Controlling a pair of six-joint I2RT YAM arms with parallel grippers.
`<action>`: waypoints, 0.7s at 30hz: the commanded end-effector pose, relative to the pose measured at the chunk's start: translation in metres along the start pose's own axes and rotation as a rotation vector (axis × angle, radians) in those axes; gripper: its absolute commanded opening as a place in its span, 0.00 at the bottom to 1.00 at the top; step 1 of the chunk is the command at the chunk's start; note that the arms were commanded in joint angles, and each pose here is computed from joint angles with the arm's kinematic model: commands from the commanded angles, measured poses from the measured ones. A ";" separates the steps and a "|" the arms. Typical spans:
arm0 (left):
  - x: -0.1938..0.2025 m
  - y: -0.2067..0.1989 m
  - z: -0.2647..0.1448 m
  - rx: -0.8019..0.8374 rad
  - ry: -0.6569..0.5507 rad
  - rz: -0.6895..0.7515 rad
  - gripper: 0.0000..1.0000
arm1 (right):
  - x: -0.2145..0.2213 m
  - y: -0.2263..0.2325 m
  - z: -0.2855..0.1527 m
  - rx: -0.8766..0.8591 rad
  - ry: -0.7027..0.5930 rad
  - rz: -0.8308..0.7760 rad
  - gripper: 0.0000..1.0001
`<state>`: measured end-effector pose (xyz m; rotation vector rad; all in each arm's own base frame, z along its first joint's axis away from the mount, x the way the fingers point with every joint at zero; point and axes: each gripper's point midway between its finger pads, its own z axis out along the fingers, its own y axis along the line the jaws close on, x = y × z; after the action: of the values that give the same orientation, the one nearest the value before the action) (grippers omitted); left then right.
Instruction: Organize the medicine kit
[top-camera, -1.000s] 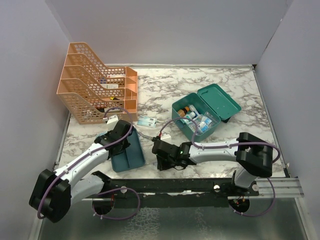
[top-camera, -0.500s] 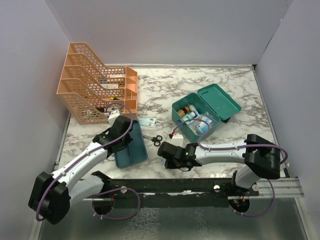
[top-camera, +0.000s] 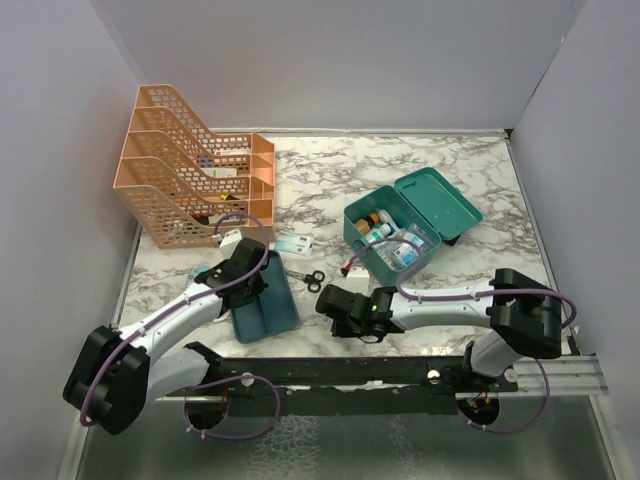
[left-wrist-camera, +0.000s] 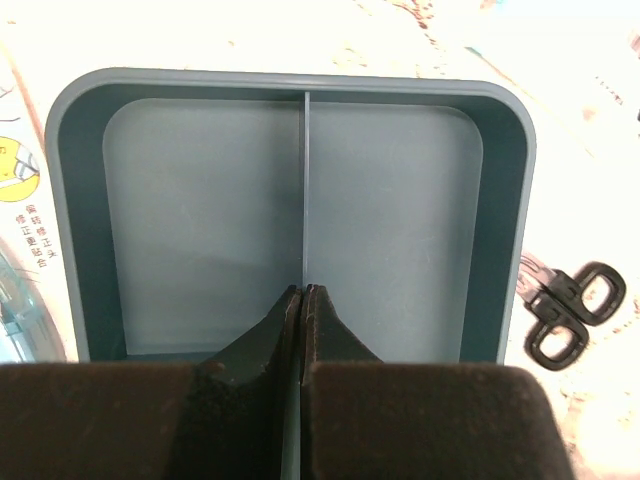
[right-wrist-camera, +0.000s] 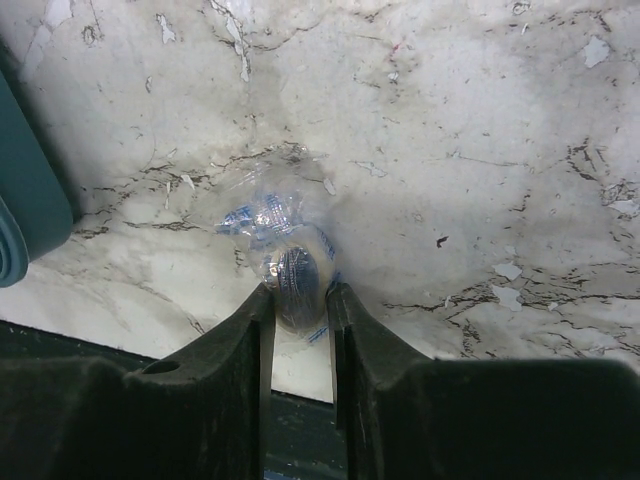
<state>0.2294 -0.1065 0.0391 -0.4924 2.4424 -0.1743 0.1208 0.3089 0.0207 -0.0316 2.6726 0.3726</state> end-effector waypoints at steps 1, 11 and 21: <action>-0.007 0.020 0.003 -0.093 -0.066 -0.026 0.00 | -0.004 -0.022 -0.001 0.078 -0.045 -0.010 0.24; -0.017 -0.002 -0.008 0.013 -0.066 -0.008 0.47 | -0.027 -0.006 -0.013 0.025 -0.131 -0.007 0.17; -0.064 -0.019 -0.059 0.104 -0.197 -0.011 0.62 | -0.039 0.015 -0.020 -0.028 -0.153 -0.054 0.12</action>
<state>0.2410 -0.1017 0.0892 -0.4865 2.3002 -0.2191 0.1345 0.2993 0.0356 -0.0437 2.5891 0.3282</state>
